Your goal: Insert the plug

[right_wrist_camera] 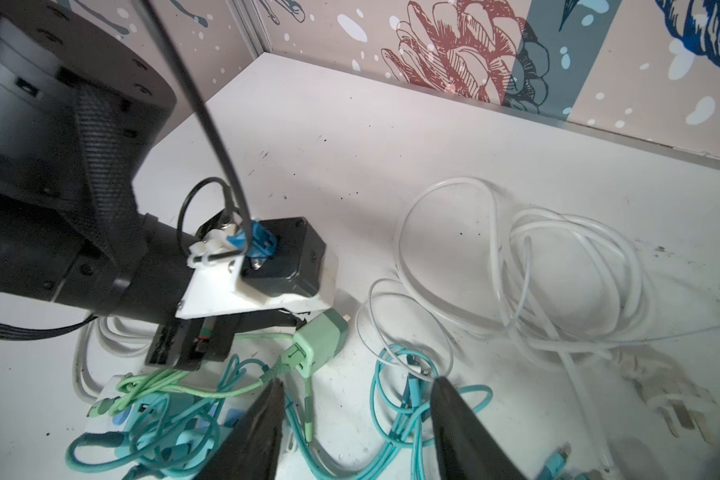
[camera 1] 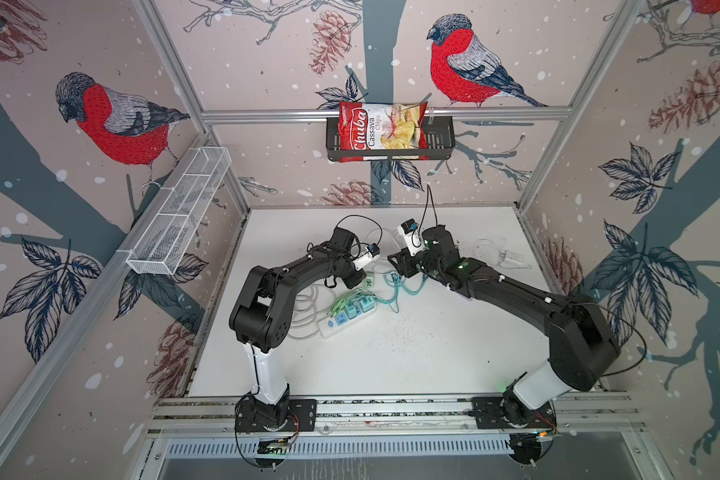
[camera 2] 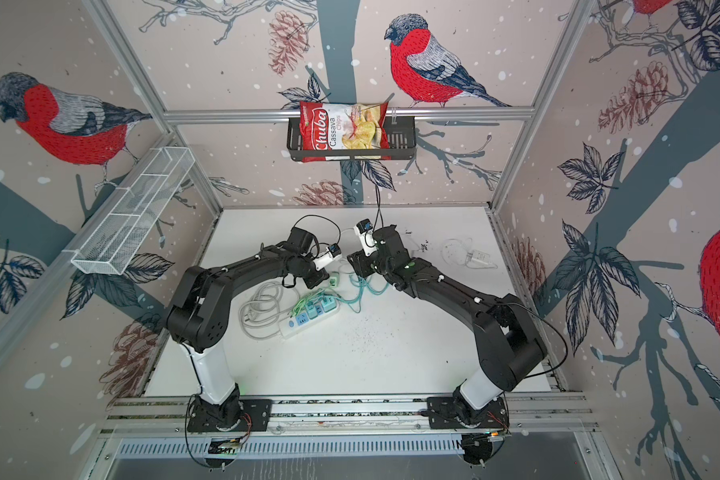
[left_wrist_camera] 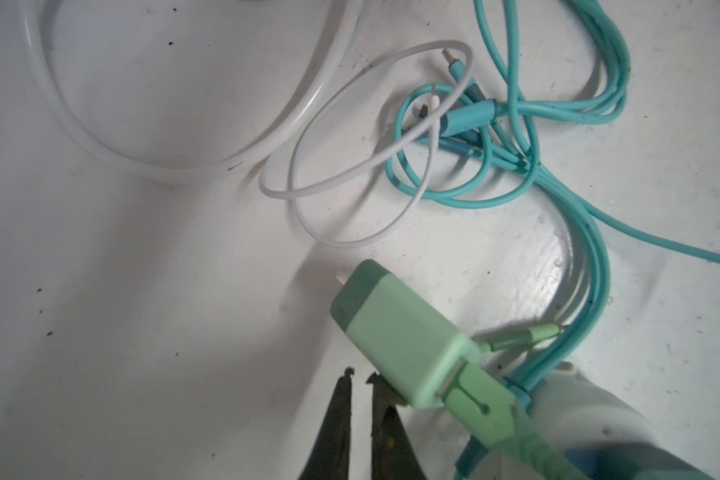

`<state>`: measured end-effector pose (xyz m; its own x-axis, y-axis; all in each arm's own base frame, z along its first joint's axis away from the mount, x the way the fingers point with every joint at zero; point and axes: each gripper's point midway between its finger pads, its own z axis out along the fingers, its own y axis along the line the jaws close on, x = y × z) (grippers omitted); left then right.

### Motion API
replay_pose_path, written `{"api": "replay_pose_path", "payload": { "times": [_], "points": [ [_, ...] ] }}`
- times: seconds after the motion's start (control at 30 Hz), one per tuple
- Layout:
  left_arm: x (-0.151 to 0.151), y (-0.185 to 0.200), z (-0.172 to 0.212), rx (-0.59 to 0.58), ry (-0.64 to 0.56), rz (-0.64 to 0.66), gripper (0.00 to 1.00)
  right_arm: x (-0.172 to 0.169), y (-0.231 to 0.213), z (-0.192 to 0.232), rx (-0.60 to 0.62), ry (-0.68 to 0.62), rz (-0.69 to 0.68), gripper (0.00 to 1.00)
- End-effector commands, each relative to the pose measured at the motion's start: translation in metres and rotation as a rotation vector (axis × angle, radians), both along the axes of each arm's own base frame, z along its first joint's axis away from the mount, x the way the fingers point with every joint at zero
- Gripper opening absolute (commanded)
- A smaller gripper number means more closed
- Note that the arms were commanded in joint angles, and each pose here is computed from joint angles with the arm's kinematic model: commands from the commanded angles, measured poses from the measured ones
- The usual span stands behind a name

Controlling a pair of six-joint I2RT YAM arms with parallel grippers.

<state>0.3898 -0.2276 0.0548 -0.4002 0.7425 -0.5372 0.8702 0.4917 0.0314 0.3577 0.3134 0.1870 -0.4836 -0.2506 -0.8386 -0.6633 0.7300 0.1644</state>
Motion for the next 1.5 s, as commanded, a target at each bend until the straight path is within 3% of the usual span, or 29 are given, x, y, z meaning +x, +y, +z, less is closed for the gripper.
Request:
{"api": "replay_pose_path", "payload": {
  "times": [0.0,0.3,0.67,0.87,1.0,1.17,1.47],
  "points": [
    [-0.007,0.005,-0.009,0.053,0.042,0.006,0.15,0.002,-0.002,-0.004,-0.012,0.010,-0.011,0.58],
    [-0.007,0.011,0.004,0.058,0.015,0.033,0.17,0.012,0.005,-0.061,-0.027,0.247,-0.108,0.55],
    [0.007,0.050,0.023,0.042,-0.036,0.203,0.22,-0.005,0.051,-0.116,-0.056,0.464,-0.026,0.47],
    [0.020,0.090,0.037,0.057,-0.099,0.382,0.24,-0.016,0.075,-0.120,-0.004,0.552,0.019,0.44],
    [0.026,0.114,0.052,0.019,-0.182,0.502,0.23,-0.018,0.087,-0.113,0.039,0.612,0.030,0.47],
    [0.022,0.110,0.063,-0.046,-0.207,0.491,0.24,-0.026,0.101,-0.117,0.068,0.721,0.074,0.49],
    [0.008,0.100,0.037,0.032,-0.140,0.362,0.24,-0.045,0.131,-0.121,0.170,0.851,0.215,0.50]
  ]
}}
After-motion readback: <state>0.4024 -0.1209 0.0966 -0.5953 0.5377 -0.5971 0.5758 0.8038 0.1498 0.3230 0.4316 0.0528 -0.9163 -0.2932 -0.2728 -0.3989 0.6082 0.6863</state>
